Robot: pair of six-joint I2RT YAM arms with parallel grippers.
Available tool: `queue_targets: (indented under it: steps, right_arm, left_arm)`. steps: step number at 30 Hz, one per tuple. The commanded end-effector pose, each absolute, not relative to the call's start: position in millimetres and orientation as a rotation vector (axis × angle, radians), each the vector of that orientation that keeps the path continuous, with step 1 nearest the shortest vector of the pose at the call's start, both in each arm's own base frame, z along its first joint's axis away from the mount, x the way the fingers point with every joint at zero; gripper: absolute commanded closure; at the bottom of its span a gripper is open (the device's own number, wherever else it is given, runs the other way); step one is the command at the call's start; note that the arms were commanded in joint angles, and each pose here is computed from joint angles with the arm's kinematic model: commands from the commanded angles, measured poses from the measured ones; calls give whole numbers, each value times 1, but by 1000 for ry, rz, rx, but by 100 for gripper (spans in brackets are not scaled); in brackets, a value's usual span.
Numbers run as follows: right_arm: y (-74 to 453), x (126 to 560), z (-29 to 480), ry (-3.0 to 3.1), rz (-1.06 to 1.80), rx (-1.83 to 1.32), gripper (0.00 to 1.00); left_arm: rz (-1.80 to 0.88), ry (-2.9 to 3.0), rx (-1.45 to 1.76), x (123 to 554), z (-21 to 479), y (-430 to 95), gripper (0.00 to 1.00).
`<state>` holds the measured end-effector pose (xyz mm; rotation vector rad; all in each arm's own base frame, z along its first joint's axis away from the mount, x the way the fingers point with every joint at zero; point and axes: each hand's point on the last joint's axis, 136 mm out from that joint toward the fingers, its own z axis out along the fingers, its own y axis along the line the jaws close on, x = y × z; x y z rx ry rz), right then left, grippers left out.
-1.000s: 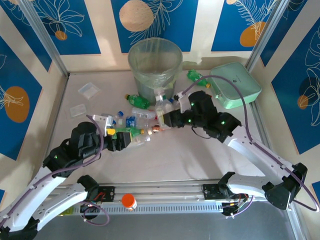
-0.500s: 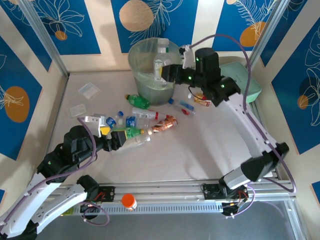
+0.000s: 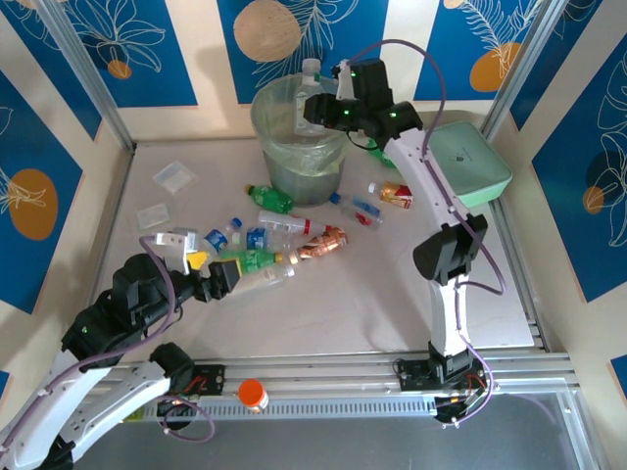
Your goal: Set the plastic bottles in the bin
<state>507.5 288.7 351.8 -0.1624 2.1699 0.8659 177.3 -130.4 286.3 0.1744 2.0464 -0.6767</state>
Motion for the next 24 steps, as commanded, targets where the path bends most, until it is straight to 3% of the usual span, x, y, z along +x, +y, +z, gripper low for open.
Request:
queue_targets:
  steps: [1, 12, 18, 24]
  right_arm:
    - [290, 512, 339, 2223, 830, -140, 58]
    - [299, 527, 289, 2321, 784, -132, 48]
    - [301, 526, 300, 2294, 804, -147, 33]
    - [304, 521, 328, 2230, 847, -172, 31]
  left_arm:
    - [-647, 2012, 185, 175, 297, -123, 9]
    - [-614, 2008, 218, 174, 297, -121, 8]
    - [-614, 2000, 236, 176, 298, -123, 8]
    - [-643, 1977, 247, 177, 307, -129, 8]
